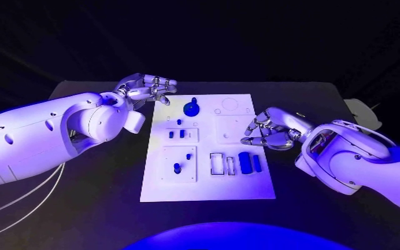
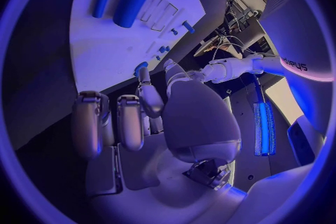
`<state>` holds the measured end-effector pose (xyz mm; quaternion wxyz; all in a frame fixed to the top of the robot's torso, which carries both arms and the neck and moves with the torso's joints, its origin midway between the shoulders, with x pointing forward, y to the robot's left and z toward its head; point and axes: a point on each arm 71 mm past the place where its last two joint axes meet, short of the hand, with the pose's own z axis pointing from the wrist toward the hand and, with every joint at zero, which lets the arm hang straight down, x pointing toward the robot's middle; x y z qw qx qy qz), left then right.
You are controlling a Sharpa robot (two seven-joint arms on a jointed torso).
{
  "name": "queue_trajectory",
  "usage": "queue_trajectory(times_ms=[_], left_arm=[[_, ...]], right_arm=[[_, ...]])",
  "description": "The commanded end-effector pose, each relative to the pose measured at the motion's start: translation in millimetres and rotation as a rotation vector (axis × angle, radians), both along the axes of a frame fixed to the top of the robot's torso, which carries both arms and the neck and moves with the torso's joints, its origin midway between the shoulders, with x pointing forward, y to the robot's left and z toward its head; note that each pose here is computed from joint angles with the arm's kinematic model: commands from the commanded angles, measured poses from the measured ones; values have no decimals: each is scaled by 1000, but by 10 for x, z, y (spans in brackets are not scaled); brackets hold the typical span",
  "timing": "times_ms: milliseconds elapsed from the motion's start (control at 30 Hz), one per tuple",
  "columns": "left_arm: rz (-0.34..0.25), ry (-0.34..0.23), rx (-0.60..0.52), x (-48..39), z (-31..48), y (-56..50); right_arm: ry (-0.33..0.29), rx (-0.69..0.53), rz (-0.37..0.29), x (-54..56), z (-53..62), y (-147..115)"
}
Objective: Assemble the parts on the task board
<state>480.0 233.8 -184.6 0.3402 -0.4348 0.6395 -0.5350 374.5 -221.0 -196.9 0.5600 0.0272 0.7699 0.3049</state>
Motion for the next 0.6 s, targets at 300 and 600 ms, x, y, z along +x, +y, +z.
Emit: queue_trajectory(times_ms=[300,600], left_arm=[[-19,-7,-6,-13,5,-26],[-20,-5,-5,-20,2,-17]], right_arm=[[65,-184,-109,-229,-239,-154],[54,-229,-106,-276,-408,-45]])
